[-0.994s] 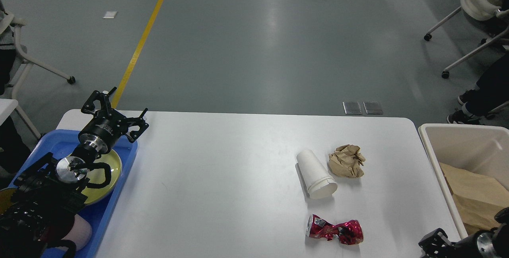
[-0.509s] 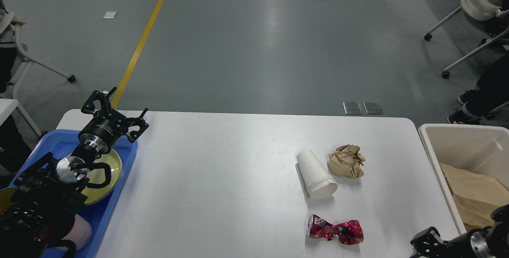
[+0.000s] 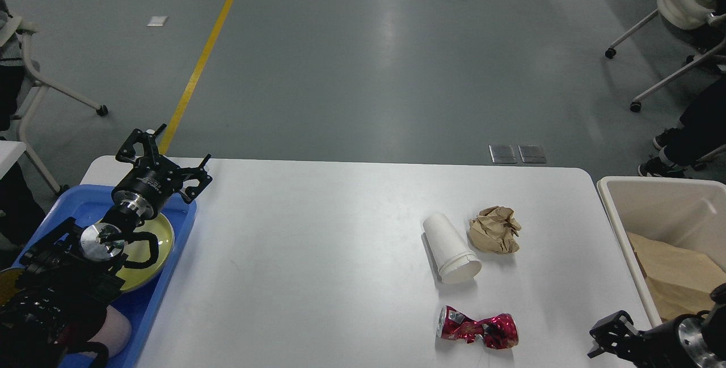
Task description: Tidy desktop
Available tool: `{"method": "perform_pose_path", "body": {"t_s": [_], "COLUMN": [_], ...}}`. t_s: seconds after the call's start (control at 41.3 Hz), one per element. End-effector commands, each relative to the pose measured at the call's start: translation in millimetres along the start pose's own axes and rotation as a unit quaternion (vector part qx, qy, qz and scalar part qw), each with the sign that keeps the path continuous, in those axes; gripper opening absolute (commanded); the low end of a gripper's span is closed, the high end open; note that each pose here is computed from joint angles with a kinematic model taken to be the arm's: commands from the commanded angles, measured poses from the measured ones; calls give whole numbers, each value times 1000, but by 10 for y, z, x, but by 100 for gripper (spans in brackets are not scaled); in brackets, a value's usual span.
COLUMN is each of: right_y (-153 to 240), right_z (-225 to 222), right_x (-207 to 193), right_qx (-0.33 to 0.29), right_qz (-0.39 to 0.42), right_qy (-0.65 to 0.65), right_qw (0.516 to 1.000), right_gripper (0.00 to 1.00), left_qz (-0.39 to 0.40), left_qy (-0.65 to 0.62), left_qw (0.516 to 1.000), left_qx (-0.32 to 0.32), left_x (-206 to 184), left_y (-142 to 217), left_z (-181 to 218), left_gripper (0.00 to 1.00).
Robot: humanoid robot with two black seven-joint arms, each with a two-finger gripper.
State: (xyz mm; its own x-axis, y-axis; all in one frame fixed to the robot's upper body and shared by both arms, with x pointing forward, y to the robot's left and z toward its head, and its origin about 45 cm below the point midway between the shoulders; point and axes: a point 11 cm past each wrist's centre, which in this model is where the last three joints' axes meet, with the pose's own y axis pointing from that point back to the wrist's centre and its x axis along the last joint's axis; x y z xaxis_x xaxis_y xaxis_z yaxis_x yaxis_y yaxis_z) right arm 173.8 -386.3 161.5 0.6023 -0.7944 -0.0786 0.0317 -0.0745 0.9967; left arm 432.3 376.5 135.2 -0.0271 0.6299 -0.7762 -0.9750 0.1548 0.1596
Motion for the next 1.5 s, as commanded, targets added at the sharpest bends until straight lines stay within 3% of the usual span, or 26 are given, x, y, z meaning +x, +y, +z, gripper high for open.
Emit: {"method": "perform_pose_path", "body": {"t_s": [0.0,0.8,1.066,1.357,1.478], "right_y": [56,103,-111,-263,-397], "right_z": [-44,90,236,183,144], "right_x": [34,-14,-184,-309,-412], "right_qx": [7,-18,-54,-44,-40], "right_qz": [3,-37,-57,-61,-57], "right_qy": [2,-20,-31,-45,-43], "right_qw": [1000,999,996,996,997], "right_gripper": [93,97,97,96,90], "left_qz": [0,0,0,-1,0], "left_qy": [0,0,-1,0,0], "left_qw": [1000,1000,1000,1000,1000], "left_qx": [0,0,0,0,0], "left_x": [0,0,0,-5,0], "left_y": [0,0,0,-2,0], "left_z": [0,0,-1,-1,0], "left_gripper": [100,100,100,100,100]}}
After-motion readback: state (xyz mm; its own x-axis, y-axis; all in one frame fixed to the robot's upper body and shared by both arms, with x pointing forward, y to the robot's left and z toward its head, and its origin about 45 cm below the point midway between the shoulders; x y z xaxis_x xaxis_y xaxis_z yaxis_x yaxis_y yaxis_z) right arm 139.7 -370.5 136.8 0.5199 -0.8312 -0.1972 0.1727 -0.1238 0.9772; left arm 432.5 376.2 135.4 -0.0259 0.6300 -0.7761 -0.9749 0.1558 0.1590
